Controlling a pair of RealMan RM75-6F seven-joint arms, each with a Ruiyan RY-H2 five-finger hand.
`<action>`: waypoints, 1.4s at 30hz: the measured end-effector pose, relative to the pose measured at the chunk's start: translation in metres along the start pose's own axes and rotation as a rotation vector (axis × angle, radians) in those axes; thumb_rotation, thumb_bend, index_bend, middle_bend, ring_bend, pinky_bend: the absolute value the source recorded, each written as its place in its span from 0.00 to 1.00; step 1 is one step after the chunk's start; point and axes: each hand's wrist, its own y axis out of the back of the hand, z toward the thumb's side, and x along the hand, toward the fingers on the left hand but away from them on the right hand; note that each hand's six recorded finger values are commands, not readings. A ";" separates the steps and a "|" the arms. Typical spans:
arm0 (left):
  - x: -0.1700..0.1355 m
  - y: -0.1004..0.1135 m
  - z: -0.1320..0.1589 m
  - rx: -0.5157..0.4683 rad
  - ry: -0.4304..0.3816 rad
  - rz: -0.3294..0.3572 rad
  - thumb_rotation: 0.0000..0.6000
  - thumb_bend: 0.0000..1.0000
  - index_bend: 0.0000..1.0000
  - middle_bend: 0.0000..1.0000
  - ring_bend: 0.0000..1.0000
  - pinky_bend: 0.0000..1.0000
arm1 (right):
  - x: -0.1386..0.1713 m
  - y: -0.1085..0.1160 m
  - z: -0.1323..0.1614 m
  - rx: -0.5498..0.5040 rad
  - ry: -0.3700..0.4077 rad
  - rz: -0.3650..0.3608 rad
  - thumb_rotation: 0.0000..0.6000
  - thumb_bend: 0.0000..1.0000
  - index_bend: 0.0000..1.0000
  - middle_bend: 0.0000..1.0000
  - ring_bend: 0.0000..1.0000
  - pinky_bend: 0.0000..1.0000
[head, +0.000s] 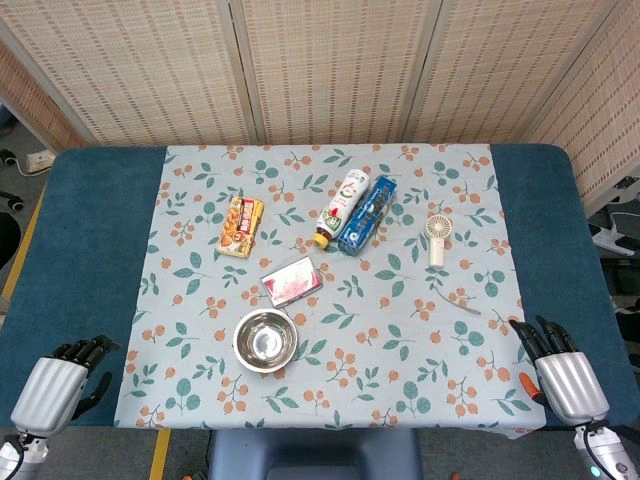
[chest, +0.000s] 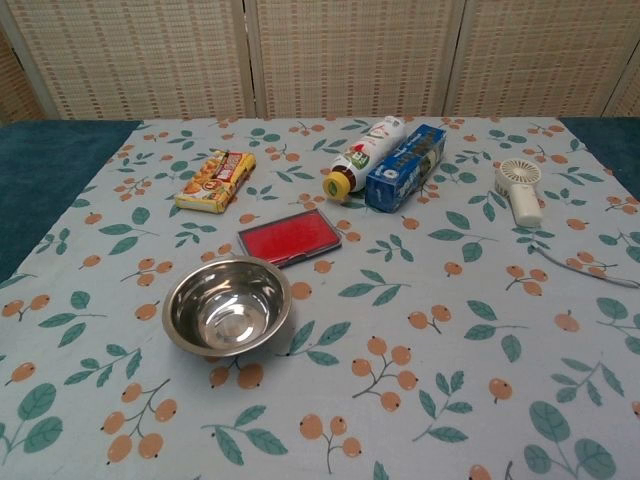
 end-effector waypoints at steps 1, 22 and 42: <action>0.000 0.000 0.000 0.000 0.000 -0.001 1.00 0.43 0.32 0.30 0.37 0.49 | 0.000 0.000 0.000 -0.001 0.000 0.001 1.00 0.24 0.03 0.13 0.03 0.12; -0.002 0.003 -0.001 -0.017 0.007 -0.002 1.00 0.43 0.32 0.31 0.37 0.49 | -0.032 0.005 -0.005 -0.024 -0.020 -0.084 1.00 0.63 0.06 0.58 0.45 0.47; -0.002 0.000 -0.002 -0.016 0.015 -0.024 1.00 0.43 0.32 0.31 0.37 0.49 | -0.132 0.012 0.028 -0.119 -0.093 0.250 1.00 0.75 0.00 0.70 0.57 0.58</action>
